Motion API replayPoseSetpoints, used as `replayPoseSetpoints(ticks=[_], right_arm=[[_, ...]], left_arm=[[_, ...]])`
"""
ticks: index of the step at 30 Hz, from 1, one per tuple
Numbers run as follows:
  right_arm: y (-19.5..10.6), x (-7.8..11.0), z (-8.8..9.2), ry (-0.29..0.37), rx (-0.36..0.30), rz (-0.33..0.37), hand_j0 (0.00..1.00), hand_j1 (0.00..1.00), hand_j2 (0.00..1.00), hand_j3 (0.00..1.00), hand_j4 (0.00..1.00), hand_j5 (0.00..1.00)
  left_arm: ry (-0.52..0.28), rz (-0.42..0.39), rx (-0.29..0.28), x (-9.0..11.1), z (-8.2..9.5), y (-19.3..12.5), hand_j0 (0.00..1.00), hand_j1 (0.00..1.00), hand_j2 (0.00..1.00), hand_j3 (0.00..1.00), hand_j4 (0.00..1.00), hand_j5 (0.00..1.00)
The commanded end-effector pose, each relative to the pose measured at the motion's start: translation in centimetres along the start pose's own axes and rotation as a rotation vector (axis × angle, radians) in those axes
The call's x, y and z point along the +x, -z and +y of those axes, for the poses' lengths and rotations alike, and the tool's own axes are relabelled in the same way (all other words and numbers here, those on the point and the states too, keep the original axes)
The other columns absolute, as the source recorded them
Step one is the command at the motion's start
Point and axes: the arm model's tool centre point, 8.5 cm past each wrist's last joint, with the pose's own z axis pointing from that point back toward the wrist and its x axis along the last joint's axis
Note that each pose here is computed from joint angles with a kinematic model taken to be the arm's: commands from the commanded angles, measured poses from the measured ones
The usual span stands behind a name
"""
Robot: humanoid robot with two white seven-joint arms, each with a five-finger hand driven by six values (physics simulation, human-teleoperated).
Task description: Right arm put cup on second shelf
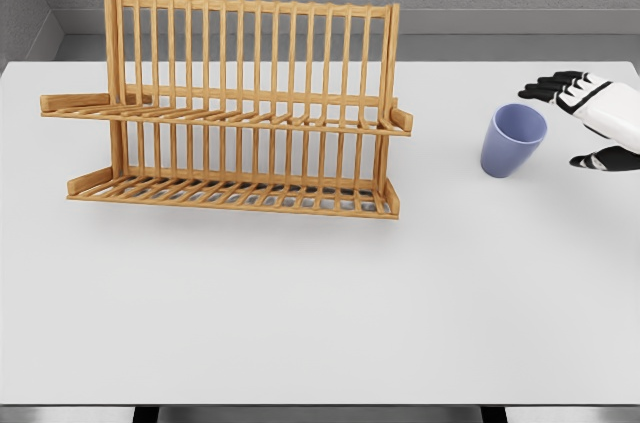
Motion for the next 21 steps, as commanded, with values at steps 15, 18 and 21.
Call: replayPoseSetpoints(ticks=[15,18,21], right_arm=[[-1.7,-1.8,-3.3,-0.044,0.376,0.051,1.0,1.0,1.0,1.0,1.0,1.0],[2.2,-2.6,-4.3,-0.034,0.347,0.029,1.0,1.0,1.0,1.0,1.0,1.0],[5.2,-2.7,-3.1,-0.011,0.374,0.001,1.0,1.0,1.0,1.0,1.0,1.0]], left_arm=[[-0.001,0.0,0.0,0.0,0.0,0.0,1.0,1.0,1.0,1.0,1.0,1.0],[-0.001,0.0,0.0,0.0,0.0,0.0,1.0,1.0,1.0,1.0,1.0,1.0],[-0.001,0.0,0.0,0.0,0.0,0.0,1.0,1.0,1.0,1.0,1.0,1.0]])
